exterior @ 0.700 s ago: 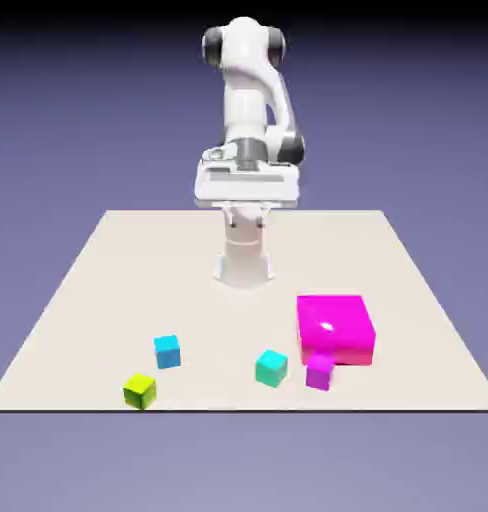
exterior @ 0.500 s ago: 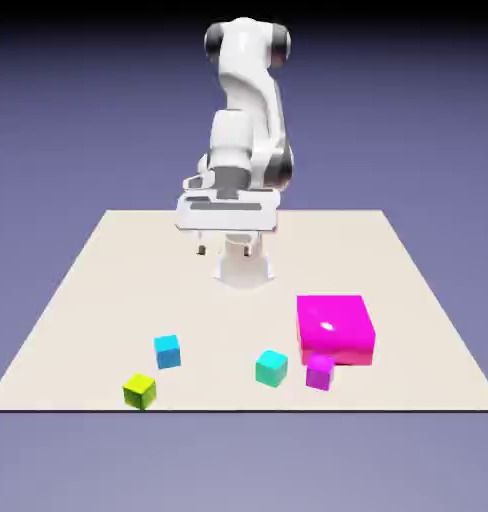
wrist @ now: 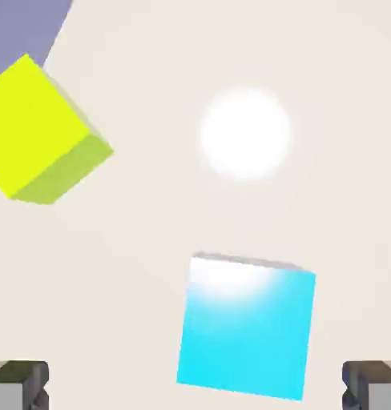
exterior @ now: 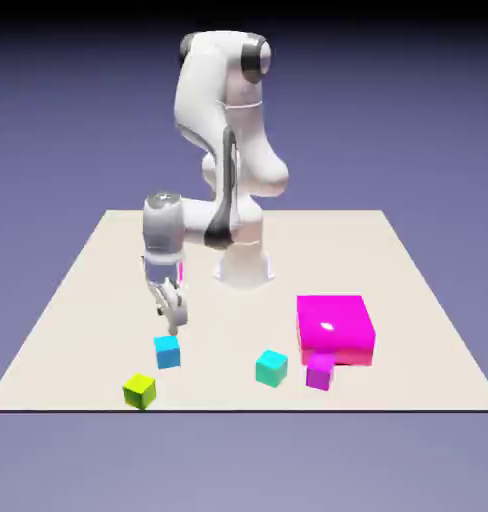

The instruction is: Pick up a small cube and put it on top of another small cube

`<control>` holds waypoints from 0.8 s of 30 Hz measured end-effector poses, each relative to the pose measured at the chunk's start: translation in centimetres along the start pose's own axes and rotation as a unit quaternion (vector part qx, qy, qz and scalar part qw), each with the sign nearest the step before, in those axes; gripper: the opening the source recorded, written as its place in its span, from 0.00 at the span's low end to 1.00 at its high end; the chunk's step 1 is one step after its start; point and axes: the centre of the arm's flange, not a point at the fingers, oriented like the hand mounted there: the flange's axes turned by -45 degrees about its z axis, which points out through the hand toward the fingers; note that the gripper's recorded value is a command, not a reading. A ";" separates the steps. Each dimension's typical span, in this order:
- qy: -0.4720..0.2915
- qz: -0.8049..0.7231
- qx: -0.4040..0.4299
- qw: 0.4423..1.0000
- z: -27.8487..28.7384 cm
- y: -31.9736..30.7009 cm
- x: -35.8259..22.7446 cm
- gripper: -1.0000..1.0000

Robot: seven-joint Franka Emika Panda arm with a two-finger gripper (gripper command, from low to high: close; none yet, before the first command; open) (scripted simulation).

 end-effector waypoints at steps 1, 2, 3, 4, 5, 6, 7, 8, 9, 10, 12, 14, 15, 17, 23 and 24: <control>0.000 0.000 0.000 1.000 0.0 0.0 0.0 0.50; 0.000 0.000 0.000 1.000 1.1 -0.1 0.1 0.50; 0.000 0.000 0.001 1.000 2.2 -0.1 0.1 0.50; 0.000 0.001 0.001 1.000 3.3 -0.1 0.1 0.50; 0.000 0.000 0.001 1.000 4.5 -0.1 0.1 0.50; 0.000 0.000 0.000 1.000 5.6 -0.1 0.1 0.50; 0.000 0.000 0.000 1.000 6.8 0.0 0.0 0.50; 0.000 0.000 0.000 1.000 7.0 0.0 0.0 0.00; 0.000 0.000 0.000 1.000 7.0 0.0 0.0 0.00; 0.000 0.000 0.000 1.000 7.0 0.0 0.0 0.00; 0.000 0.000 0.001 1.000 4.7 -0.1 0.1 0.00; 0.000 0.000 0.001 1.000 2.4 -0.1 0.1 0.00; 0.000 0.000 0.001 1.000 1.3 -0.1 0.1 0.00; 0.000 0.000 0.000 1.000 0.0 0.0 0.0 0.00; -0.003 -0.143 0.003 0.990 -2.6 -7.7 -9.3 0.00; -0.003 -0.173 0.003 0.985 -3.1 -9.0 -11.5 0.00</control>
